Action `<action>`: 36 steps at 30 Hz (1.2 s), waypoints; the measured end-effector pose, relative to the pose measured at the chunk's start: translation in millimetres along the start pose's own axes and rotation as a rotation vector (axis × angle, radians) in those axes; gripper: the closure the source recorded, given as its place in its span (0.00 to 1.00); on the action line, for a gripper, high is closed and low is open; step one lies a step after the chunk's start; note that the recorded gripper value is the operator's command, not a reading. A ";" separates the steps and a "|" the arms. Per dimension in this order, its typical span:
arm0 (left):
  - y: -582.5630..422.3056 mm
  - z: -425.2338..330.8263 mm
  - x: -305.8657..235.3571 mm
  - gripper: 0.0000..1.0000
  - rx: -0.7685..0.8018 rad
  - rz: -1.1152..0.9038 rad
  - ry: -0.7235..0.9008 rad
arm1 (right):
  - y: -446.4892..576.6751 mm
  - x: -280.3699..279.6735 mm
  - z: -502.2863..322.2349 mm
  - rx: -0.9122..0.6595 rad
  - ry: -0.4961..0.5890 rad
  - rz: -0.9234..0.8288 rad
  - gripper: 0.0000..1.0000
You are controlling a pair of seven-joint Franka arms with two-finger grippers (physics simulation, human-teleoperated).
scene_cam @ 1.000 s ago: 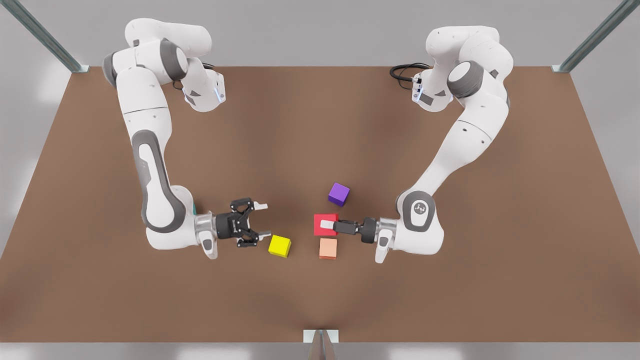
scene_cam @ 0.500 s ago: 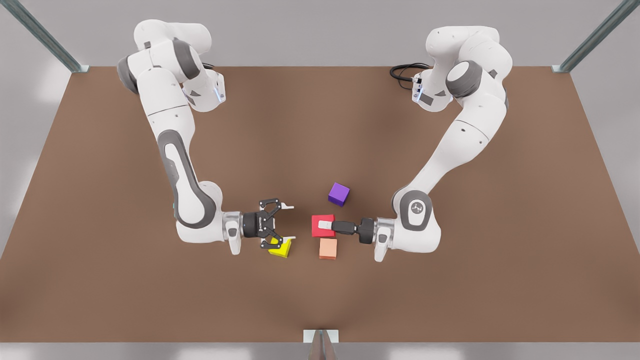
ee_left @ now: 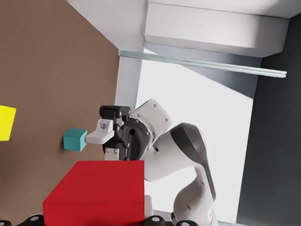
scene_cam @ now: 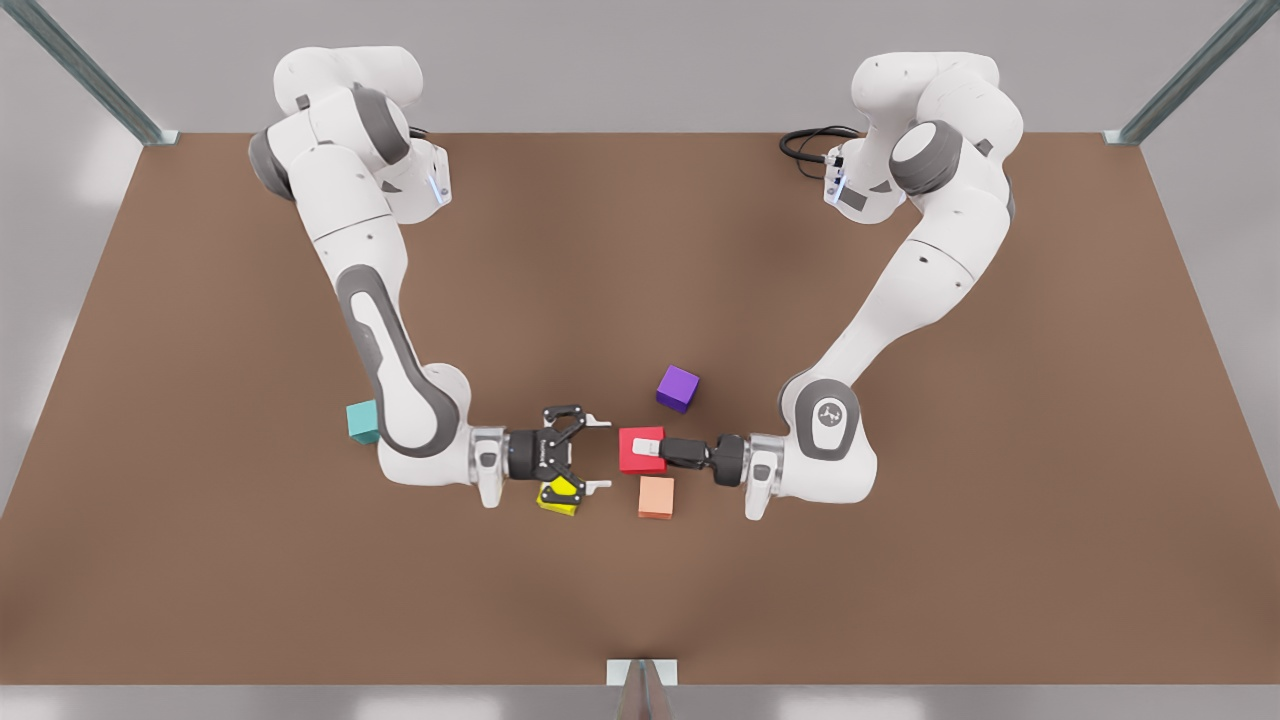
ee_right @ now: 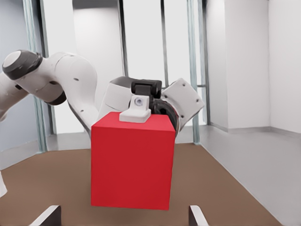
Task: Pick up red wooden cube and pass to hand red wooden cube and place in blue wooden cube
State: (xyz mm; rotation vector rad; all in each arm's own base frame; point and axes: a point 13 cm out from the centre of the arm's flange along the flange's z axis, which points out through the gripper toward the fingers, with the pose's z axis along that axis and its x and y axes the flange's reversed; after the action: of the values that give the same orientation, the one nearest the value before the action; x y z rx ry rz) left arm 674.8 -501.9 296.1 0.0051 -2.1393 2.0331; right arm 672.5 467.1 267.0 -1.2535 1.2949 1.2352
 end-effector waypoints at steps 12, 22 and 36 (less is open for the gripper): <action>0.8 2.6 1.0 0.35 0.002 0.023 0.002 | -2.4 -10.3 2.4 0.011 -0.006 -0.059 0.00; 0.8 4.2 1.8 0.35 0.002 0.034 0.004 | 0.3 -18.3 9.1 0.003 -0.013 -0.075 0.00; 6.6 24.1 6.1 0.35 -0.012 0.039 -0.001 | 8.3 -20.5 24.6 -0.009 -0.028 -0.061 0.00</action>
State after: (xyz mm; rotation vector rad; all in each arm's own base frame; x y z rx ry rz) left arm 664.7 -524.6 289.4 -0.0378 -2.1695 2.0415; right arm 664.8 492.9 286.1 -1.2685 1.2230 1.2122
